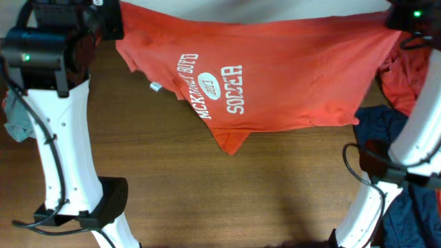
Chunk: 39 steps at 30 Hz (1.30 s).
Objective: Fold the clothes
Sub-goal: 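Lift the shirt by both shoulders with both grippers to hang it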
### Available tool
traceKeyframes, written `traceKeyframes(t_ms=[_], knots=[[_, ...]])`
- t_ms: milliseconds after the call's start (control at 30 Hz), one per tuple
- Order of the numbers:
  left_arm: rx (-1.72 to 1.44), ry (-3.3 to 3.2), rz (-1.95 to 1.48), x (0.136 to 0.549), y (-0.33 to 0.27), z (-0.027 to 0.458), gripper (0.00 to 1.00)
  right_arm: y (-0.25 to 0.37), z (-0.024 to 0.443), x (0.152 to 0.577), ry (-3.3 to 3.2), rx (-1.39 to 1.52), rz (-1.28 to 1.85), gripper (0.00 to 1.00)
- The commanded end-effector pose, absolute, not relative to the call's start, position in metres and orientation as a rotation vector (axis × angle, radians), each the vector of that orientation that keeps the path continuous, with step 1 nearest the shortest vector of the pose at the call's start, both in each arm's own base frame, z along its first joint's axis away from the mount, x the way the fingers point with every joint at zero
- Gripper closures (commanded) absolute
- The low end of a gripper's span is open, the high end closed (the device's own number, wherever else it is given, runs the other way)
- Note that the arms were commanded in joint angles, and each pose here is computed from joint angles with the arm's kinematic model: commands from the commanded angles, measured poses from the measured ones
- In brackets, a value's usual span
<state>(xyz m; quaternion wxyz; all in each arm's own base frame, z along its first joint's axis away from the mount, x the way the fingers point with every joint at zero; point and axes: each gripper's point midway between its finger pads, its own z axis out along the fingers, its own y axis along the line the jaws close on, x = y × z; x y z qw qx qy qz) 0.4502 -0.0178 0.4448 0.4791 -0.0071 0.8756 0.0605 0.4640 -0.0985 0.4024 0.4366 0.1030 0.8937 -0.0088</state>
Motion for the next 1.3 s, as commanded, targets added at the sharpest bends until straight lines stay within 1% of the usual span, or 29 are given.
traceKeyframes(t_ms=[0, 33, 67, 267, 567, 667, 733, 800, 933, 1067, 1233, 1267], knots=[[-0.066, 1.997, 0.142, 0.416, -0.007, 0.497, 0.99, -0.098, 0.461, 0.423, 2.078, 0.263, -0.038, 0.96], [-0.069, 1.975, 0.139, 0.41, -0.006, 0.504, 0.99, -0.096, 0.469, 0.417, 2.059, 0.256, -0.032, 0.96], [-0.077, 1.92, 0.129, 0.396, -0.005, 0.523, 0.99, -0.092, 0.486, 0.403, 2.017, 0.244, -0.023, 0.96], [-0.093, 1.792, 0.109, 0.35, 0.001, 0.567, 0.99, -0.076, 0.52, 0.372, 1.931, 0.196, 0.007, 0.96], [-0.14, 1.681, 0.168, 0.293, 0.019, 0.6, 0.99, -0.058, 0.542, 0.35, 1.869, 0.128, 0.054, 0.96], [-0.153, 1.657, 0.173, 0.282, 0.022, 0.607, 0.99, -0.056, 0.544, 0.352, 1.86, 0.117, 0.064, 0.96], [-0.162, 1.657, 0.184, 0.282, 0.024, 0.607, 0.99, -0.053, 0.542, 0.357, 1.863, 0.102, 0.086, 0.96], [-0.173, 1.673, 0.203, 0.289, 0.026, 0.602, 0.99, -0.054, 0.538, 0.365, 1.874, 0.101, 0.094, 0.96], [-0.186, 1.723, 0.232, 0.322, 0.03, 0.586, 0.99, -0.06, 0.521, 0.386, 1.914, 0.11, 0.106, 0.96], [-0.219, 1.769, 0.275, 0.376, 0.043, 0.564, 1.0, -0.066, 0.497, 0.423, 1.959, 0.1, 0.118, 0.96], [-0.226, 1.804, 0.284, 0.457, 0.054, 0.527, 1.0, -0.061, 0.464, 0.487, 1.974, 0.003, 0.112, 0.96], [-0.225, 1.801, 0.278, 0.468, 0.056, 0.523, 1.0, -0.059, 0.46, 0.5, 1.962, -0.01, 0.113, 0.96]])
